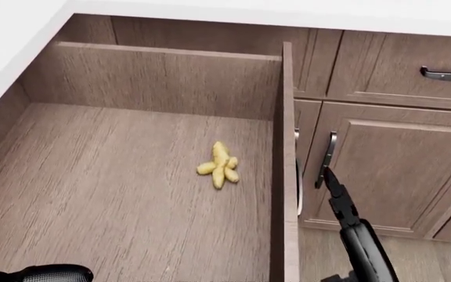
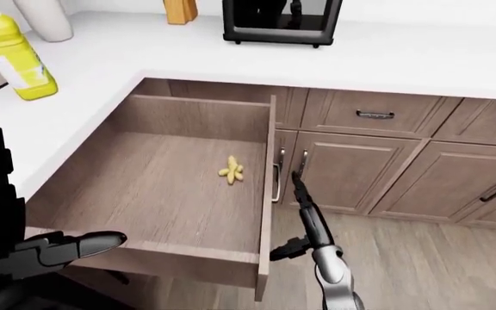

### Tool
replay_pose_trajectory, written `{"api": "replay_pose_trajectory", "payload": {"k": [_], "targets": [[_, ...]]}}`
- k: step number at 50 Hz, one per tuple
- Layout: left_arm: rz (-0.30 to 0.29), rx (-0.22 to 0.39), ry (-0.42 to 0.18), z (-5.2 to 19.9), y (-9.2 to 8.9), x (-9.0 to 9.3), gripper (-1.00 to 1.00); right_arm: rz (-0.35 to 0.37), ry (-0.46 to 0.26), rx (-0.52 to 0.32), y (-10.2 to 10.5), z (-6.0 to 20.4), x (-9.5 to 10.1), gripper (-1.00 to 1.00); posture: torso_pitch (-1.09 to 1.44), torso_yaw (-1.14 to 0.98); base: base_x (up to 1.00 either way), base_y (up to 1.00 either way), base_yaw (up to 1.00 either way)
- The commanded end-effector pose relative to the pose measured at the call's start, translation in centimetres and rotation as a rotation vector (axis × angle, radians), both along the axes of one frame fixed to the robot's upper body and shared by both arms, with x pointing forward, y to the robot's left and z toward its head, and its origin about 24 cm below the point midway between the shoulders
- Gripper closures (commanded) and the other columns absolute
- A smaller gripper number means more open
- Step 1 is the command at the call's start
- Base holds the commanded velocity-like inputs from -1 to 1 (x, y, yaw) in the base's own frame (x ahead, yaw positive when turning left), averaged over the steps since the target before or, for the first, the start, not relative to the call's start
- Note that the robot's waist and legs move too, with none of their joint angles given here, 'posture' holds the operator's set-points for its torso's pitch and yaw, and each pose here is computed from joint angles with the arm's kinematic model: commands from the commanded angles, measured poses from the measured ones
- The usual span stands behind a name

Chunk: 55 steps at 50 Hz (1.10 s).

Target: Close the right drawer.

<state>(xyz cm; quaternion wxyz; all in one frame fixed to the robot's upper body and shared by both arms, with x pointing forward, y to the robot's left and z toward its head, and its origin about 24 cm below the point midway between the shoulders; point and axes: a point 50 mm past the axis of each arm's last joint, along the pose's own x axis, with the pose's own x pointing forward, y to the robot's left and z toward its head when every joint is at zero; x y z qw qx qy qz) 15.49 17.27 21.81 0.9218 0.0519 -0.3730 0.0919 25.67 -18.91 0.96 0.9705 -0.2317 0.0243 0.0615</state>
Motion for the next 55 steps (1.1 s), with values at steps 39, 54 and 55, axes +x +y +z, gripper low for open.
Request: {"api": "replay_pose_trajectory", "payload": {"k": [39, 54, 55], "targets": [[-0.004, 0.009, -0.061, 0.8, -0.2, -0.6, -1.00, 0.134, -0.077, -0.057, 2.9, 2.7, 2.1, -1.00, 0.00, 0.00, 0.00, 0.00, 0.00], [-0.003, 0.008, -0.062, 0.9, -0.1, -0.6, -1.00, 0.185, -0.070, -0.078, 4.2, 2.8, 2.7, -1.00, 0.00, 0.00, 0.00, 0.00, 0.00], [-0.003, 0.007, -0.063, 0.8, -0.1, -0.6, -1.00, 0.190, -0.070, -0.079, 4.3, 2.8, 2.7, -1.00, 0.00, 0.00, 0.00, 0.00, 0.00]]}}
